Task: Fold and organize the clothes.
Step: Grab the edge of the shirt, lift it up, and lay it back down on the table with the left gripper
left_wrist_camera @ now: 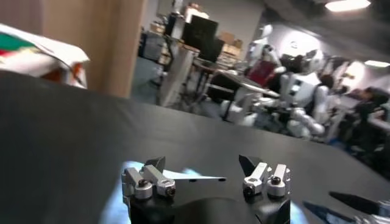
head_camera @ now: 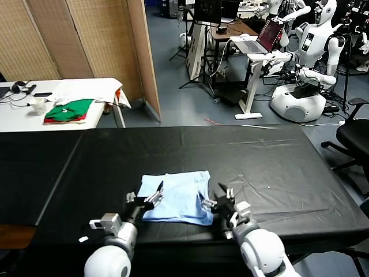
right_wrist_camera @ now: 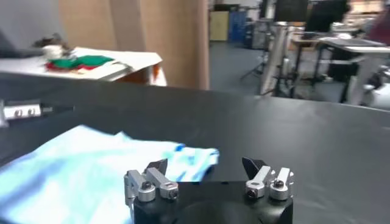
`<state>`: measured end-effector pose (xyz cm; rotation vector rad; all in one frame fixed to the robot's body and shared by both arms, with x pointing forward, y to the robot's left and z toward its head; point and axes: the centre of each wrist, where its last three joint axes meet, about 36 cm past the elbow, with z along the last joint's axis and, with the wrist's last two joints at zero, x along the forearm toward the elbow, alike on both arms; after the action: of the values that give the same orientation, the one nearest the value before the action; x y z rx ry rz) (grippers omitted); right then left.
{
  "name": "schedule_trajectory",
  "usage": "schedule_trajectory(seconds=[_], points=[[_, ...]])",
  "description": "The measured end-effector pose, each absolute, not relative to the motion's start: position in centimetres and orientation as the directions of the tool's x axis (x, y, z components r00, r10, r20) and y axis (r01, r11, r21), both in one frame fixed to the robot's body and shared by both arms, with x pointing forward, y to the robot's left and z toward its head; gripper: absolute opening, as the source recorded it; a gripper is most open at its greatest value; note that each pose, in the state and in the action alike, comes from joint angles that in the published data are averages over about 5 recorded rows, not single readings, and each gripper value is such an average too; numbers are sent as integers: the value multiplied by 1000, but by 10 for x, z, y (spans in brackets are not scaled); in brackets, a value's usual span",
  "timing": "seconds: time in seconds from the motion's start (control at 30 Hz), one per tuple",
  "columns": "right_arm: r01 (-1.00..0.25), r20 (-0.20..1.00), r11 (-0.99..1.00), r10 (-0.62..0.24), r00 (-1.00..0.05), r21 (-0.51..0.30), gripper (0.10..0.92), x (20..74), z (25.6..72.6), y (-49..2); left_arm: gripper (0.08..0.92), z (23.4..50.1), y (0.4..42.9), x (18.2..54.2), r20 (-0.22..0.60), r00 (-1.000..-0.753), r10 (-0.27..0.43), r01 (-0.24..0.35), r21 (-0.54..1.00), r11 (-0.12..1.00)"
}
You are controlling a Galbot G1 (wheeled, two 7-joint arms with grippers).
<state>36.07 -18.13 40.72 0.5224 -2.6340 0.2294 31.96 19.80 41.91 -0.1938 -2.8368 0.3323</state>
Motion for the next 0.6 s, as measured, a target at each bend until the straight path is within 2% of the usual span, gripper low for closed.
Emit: schedule_trajectory(seconds=[0.1,0.4,0.6], points=[[-377,451,923,-303,-839,-82,907,358,407,-182,907,416,202,321,264,-953,151,84,-249,965],[-336,316,940,-336,-887,57,907,348,430,-192,907,399,212,324,275,-950,145,45,-339,940],[-309,263,947,-320,-910,81,907,336,450,-206,907,385,222,323,290,-949,124,-4,-405,914]])
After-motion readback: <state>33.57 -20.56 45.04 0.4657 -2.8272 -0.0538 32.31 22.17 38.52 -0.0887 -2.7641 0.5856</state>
